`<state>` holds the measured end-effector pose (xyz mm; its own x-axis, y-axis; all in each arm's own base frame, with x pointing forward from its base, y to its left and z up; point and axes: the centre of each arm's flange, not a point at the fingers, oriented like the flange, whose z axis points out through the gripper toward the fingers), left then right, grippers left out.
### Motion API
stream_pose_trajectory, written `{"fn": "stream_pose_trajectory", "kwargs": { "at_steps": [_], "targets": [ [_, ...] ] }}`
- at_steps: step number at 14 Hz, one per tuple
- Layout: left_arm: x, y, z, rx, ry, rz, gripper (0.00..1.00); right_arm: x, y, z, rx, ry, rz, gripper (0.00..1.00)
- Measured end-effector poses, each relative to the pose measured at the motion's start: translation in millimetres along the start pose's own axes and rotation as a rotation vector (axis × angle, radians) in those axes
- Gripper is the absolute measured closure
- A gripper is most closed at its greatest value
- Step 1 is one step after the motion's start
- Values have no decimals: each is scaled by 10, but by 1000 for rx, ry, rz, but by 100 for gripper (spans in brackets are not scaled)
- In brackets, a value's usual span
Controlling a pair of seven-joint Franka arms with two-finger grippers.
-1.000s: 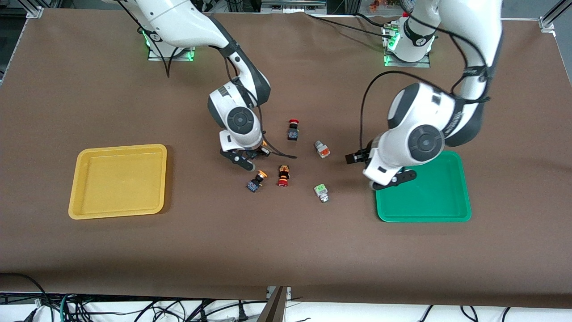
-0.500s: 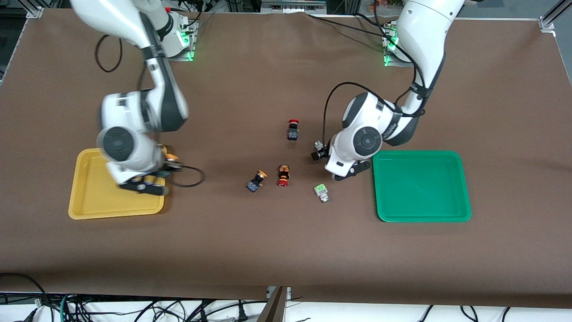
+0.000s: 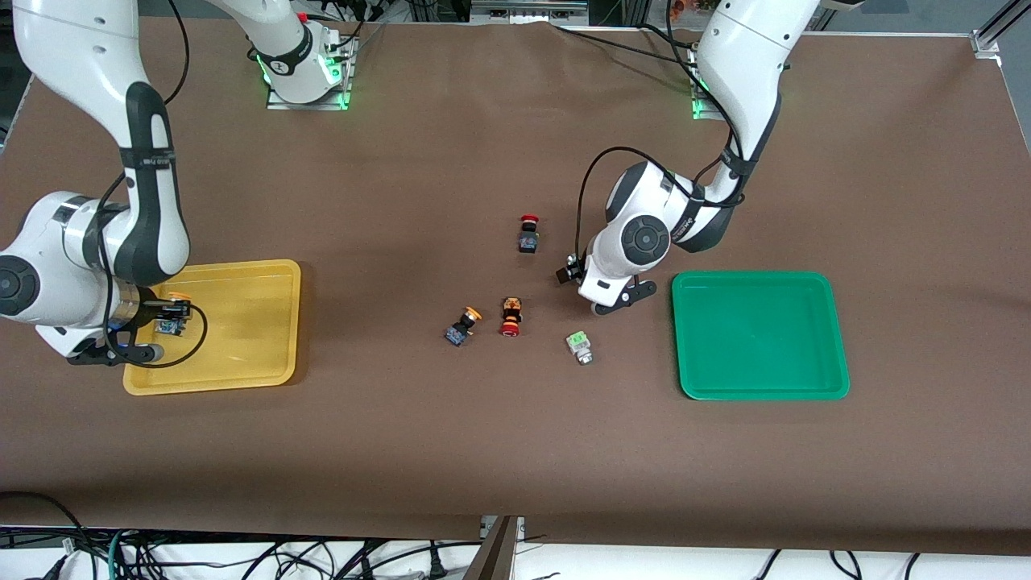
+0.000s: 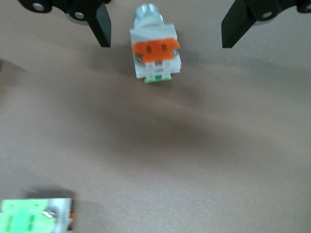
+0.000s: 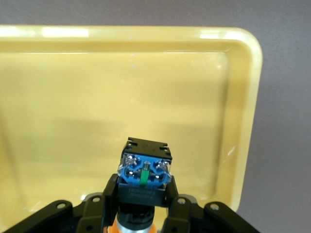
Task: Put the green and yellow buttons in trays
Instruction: 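Release the black button in the yellow tray while the left gripper grasps, then carry the white button to the green tray while the right gripper reaches back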
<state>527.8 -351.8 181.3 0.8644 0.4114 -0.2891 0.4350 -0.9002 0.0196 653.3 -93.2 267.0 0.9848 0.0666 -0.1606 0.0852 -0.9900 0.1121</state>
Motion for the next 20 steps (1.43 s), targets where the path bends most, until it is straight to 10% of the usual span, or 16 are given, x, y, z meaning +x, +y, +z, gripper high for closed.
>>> {"fn": "stream_pose_trajectory", "kwargs": {
  "at_steps": [5,11,16,20],
  "targets": [
    [34,-10,57,-3,7,-7,5,25,142,521,72,5,-64,59],
    [-24,51,118,10,15,13,59,44,215,589,79,19,-81,44],
    [386,-33,-675,108,76,90,59,390,-266,105,110,110,-139,0],
    [1163,-800,-1681,100,59,273,59,561,-1181,-102,155,123,35,0]
  ]
}}
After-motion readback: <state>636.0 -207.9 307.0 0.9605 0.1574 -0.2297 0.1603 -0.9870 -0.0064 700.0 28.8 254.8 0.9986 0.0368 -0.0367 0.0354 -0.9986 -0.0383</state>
